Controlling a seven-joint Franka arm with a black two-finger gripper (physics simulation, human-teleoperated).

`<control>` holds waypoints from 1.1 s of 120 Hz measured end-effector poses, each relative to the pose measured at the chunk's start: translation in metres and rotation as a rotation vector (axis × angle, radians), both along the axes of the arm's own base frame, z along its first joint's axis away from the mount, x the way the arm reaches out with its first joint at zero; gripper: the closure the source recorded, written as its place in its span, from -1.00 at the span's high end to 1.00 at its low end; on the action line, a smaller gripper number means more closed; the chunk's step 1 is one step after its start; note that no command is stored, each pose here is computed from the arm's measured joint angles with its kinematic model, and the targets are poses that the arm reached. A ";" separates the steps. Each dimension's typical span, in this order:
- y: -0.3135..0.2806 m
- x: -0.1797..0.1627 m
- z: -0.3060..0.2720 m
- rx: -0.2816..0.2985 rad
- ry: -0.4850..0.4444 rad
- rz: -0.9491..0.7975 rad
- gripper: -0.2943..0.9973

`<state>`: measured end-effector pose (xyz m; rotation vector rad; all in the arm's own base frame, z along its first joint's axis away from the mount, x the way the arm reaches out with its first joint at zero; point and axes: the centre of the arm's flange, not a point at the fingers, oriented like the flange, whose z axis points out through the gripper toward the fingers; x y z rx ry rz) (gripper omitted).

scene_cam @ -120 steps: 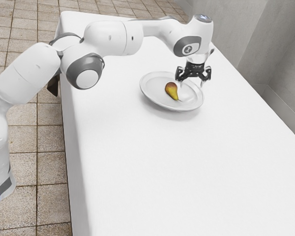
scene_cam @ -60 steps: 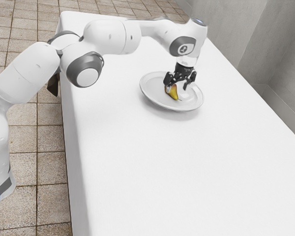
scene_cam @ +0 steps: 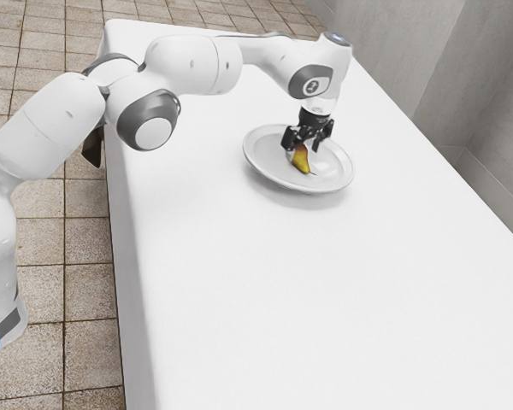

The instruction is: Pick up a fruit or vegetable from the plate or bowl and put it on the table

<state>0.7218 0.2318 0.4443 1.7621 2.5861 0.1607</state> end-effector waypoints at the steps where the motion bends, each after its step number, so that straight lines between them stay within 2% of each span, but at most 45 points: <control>1: 0.001 0.000 0.000 0.000 0.000 0.002 0.54; 33: 0.010 0.001 -0.018 -0.002 -0.008 0.047 0.53; 60: 0.014 0.001 -0.017 0.001 -0.020 0.067 0.05; 69: 0.014 0.001 -0.017 0.001 -0.021 0.071 -0.04; 132: 0.007 0.001 0.008 0.004 -0.057 0.077 -0.14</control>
